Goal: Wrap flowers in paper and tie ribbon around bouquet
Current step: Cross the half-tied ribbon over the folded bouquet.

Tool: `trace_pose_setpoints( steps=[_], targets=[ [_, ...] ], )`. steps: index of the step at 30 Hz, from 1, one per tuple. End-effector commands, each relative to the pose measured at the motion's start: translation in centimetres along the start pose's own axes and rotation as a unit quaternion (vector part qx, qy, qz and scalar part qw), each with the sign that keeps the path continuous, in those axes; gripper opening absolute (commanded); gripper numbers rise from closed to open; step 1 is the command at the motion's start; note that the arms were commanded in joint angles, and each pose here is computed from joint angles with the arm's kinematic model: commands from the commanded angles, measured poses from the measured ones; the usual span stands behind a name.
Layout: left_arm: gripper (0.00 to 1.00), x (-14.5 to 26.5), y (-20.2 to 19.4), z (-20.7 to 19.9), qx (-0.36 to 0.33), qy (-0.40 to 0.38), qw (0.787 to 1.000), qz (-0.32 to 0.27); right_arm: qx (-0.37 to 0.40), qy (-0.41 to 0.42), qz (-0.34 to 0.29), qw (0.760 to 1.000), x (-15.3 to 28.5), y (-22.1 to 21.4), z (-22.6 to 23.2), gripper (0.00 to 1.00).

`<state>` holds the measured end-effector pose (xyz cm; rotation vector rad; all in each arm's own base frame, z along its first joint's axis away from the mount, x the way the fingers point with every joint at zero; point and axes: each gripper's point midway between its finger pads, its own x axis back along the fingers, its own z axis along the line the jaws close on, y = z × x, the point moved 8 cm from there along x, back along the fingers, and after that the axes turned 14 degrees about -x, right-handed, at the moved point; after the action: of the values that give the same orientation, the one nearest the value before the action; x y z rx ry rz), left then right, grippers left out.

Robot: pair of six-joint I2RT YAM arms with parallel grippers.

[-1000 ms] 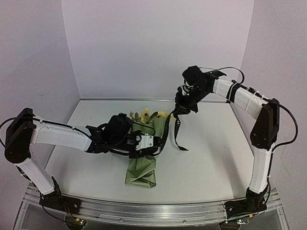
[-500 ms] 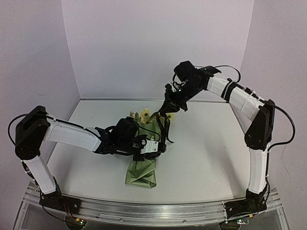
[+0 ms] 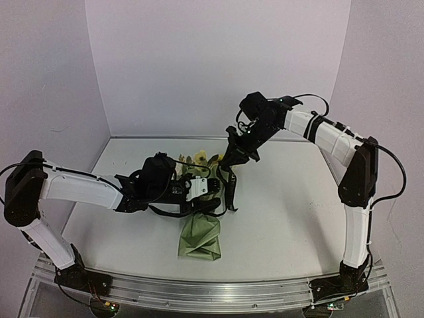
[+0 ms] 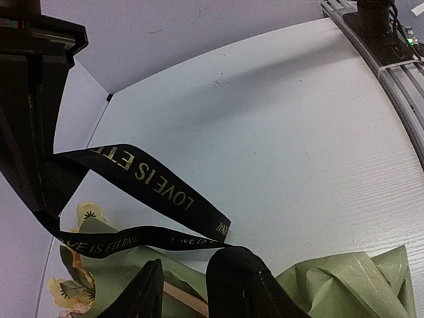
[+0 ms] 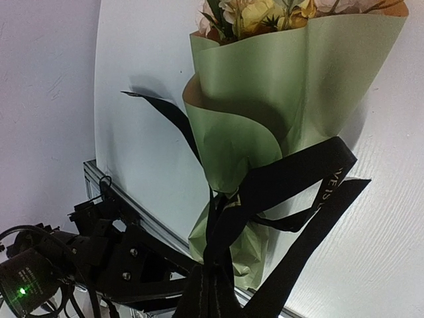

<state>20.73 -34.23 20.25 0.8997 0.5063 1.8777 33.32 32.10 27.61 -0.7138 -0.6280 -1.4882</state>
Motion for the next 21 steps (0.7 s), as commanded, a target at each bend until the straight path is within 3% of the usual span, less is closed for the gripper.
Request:
trace_pose_setpoints(
  steps=[1, 14, 21],
  targets=[
    [0.44, 0.5, 0.8, 1.1, 0.009, 0.016, 1.000, -0.025, 0.024, 0.013, -0.004, 1.000, 1.9, -1.2, 1.0, 0.00],
    [0.42, -2.5, 1.3, 1.6, -0.011, -0.035, 0.998, -0.051, 0.042, -0.030, -0.005, 0.999, 2.3, -2.1, -0.5, 0.00],
    [0.47, -4.1, 1.6, 1.1, -0.020, -0.058, 0.996, -0.058, 0.045, -0.038, -0.001, 0.998, 2.3, -2.4, -0.9, 0.00]
  ],
)
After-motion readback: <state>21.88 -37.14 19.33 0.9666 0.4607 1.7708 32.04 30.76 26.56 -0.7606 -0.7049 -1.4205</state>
